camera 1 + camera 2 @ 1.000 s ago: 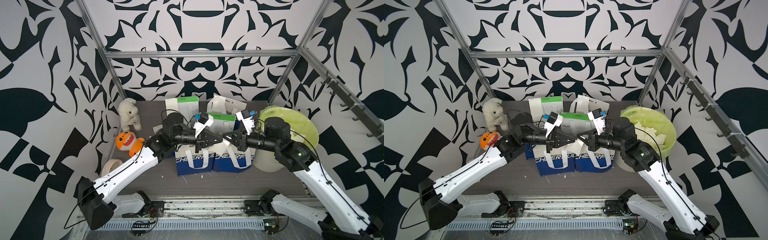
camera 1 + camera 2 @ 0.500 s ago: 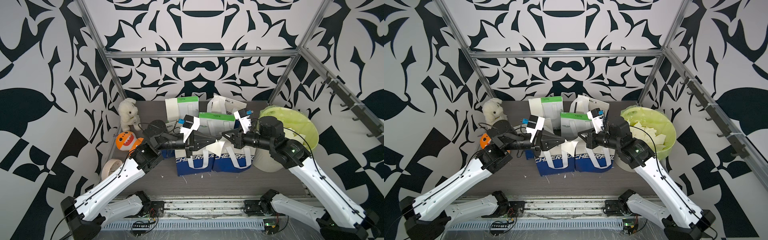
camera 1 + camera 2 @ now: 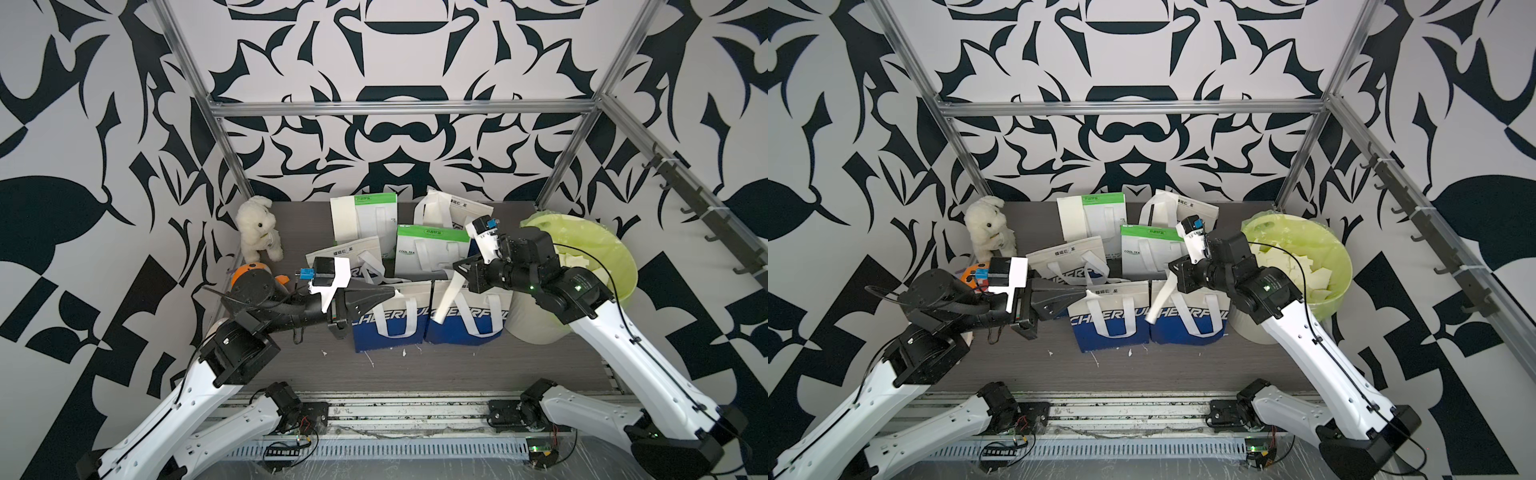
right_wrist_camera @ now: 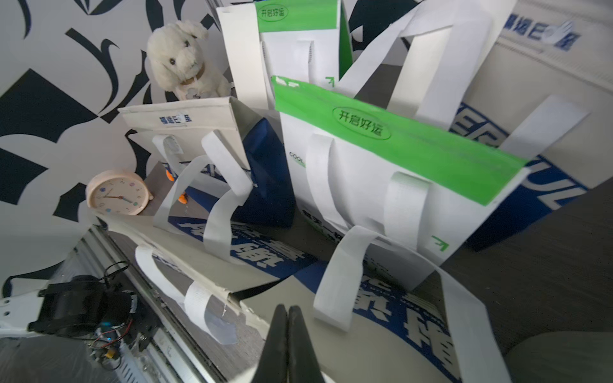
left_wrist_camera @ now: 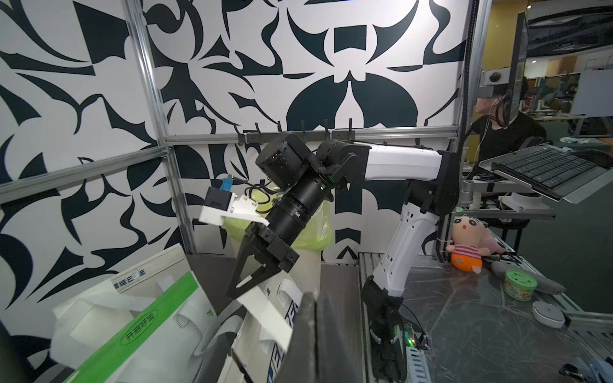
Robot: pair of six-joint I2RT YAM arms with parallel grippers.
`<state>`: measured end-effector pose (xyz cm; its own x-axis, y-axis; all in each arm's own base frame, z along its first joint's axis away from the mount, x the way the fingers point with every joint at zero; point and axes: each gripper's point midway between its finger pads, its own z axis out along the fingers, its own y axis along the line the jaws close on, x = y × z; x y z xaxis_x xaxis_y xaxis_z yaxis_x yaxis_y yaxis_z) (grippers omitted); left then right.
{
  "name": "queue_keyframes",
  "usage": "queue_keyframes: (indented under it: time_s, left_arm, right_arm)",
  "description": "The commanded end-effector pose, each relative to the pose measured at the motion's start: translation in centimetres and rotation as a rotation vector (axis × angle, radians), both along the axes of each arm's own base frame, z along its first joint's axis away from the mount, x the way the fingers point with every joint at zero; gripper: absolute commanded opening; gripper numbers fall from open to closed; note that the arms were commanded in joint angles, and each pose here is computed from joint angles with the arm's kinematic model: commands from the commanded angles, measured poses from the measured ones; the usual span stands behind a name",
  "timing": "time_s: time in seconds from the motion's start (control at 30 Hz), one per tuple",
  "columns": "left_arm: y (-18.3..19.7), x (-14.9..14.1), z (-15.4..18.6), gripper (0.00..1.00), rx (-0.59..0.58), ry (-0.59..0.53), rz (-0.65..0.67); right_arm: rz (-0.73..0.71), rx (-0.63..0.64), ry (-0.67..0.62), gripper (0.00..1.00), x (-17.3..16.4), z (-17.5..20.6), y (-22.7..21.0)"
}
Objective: Shred takeout receipts and throw away
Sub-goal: Place the takeout receipt in the trash bin.
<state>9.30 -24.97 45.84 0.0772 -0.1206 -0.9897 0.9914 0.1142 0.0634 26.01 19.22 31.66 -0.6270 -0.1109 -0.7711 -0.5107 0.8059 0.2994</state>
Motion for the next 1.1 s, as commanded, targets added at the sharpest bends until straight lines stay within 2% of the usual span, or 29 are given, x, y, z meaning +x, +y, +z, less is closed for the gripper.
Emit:
queue_keyframes:
  time_s: [0.0, 0.17, 0.27, 0.43, 0.53, 0.6, 0.77, 0.9, 0.93, 1.0, 1.07]
  left_arm:
    - [0.7, 0.5, -1.3, 0.0, 0.05, 0.004, 0.067]
    - [0.6, 1.6, -2.5, 0.0, 0.102, 0.036, 0.113]
    - [-0.2, 2.4, -3.4, 0.0, 0.141, 0.067, 0.117]
    - [-1.8, 3.9, -4.5, 0.0, 0.184, 0.121, 0.12]
    - [-2.5, 4.4, -5.0, 0.0, 0.202, 0.147, 0.109]
    - [-2.8, 4.7, -5.2, 0.0, 0.21, 0.155, 0.108]
    - [-3.2, 5.1, -5.6, 0.0, 0.218, 0.169, 0.109]
    - [-3.5, 5.3, -5.8, 0.0, 0.221, 0.186, 0.106]
    - [-3.7, 5.4, -6.0, 0.0, 0.226, 0.195, 0.105]
    - [-3.8, 5.5, -6.3, 0.0, 0.236, 0.204, 0.103]
    - [-3.8, 5.6, -6.5, 0.0, 0.242, 0.209, 0.105]
  right_arm:
    - [-0.053, -0.079, -0.098, 0.0, 1.0, 2.7, -1.9]
    - [-0.161, -0.146, -0.198, 0.0, 1.6, 6.9, -4.7]
    - [-0.292, -0.213, -0.274, 0.0, 1.7, 9.7, -7.8]
    - [-0.745, -0.456, -0.39, 0.0, 0.9, 13.6, -17.9]
    - [-0.913, -0.562, -0.438, 0.0, -0.4, 15.6, -21.9]
    - [-0.974, -0.61, -0.449, 0.0, -0.8, 16.3, -23.6]
    - [-1.009, -0.687, -0.381, 0.0, 0.4, 13.9, -25.9]
    - [-0.965, -0.588, -0.267, 0.02, 1.6, 9.0, -26.0]
    - [-0.94, -0.56, -0.238, 0.11, 1.8, 7.8, -25.6]
    - [-0.885, -0.488, -0.174, 0.55, 2.0, 5.8, -24.5]
    - [-0.844, -0.44, -0.123, 0.73, 2.1, 4.6, -23.6]
